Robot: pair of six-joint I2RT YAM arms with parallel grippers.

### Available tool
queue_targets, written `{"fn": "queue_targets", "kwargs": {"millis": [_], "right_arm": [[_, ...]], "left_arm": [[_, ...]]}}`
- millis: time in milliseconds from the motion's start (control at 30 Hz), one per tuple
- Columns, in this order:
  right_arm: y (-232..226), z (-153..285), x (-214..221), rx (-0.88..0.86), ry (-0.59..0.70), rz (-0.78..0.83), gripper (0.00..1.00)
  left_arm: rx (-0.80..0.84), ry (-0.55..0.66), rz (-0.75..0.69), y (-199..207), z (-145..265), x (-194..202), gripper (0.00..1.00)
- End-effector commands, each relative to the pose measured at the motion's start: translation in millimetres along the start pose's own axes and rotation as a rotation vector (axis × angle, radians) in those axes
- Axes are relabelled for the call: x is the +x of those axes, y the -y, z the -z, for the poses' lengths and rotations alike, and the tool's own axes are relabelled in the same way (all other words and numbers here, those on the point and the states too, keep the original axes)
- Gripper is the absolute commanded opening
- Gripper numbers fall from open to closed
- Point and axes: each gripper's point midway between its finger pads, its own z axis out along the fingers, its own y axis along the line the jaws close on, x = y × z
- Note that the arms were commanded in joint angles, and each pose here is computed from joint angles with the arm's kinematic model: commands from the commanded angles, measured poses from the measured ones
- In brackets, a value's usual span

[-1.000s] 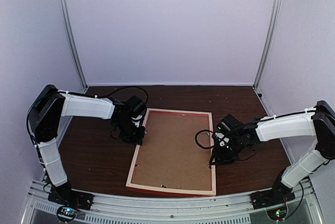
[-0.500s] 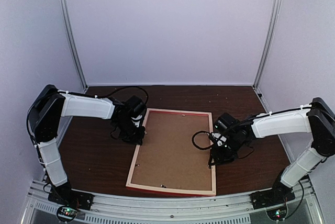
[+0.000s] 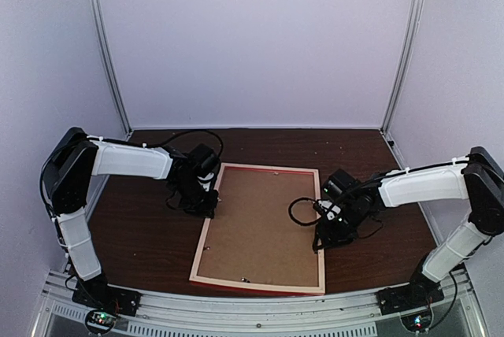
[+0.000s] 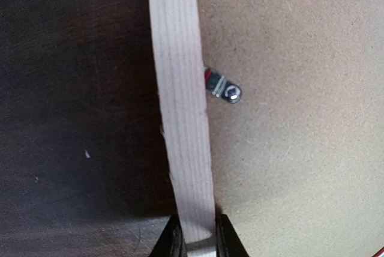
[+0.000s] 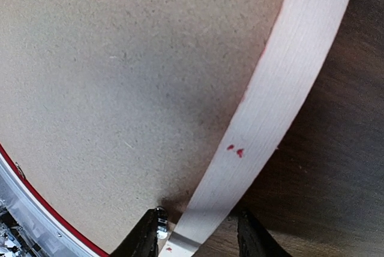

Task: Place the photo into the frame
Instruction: Press the fastener onto the backboard.

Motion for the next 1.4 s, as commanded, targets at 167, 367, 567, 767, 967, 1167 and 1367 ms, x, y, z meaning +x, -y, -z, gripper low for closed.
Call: {"fn": "queue_targets", "kwargs": {"millis": [167, 367, 567, 767, 967, 1167, 1367], "right_arm": [[26.8, -0.3, 26.8, 0.112, -0.091, -0.08, 0.41], [29.7, -3.1, 28.0, 0.121, -0.1, -0.094, 0.41], [33.9, -5.0, 28.3, 0.142, -0.107, -0.11, 0.41], [39.4, -3.5, 18.4, 0.16, -0.065, -0.154, 0.42], [42.3, -4.8, 12.7, 0.173, -0.042, -0.179, 0.43], [48.9, -2.1, 10.8, 0.217, -0.039, -0.183, 0.44], [55.4, -0.3, 15.1, 0.271, -0.079, -0.149, 0.45]], "left_arm": [[-0.006, -0.016, -0.04, 1.4, -4.0, 4.6, 0.17], [-0.005, -0.016, -0.042, 1.8, -4.1, 4.3, 0.17], [-0.005, -0.017, -0.042, 1.8, -4.3, 4.4, 0.17], [-0.002, -0.017, -0.045, 2.5, -3.9, 4.2, 0.17], [-0.008, -0.022, -0.044, 0.4, -4.4, 6.7, 0.17], [-0.005, -0.019, -0.045, 1.4, -3.5, 6.5, 0.17], [-0.006, -0.019, -0.048, 2.3, -3.4, 7.0, 0.17]]}}
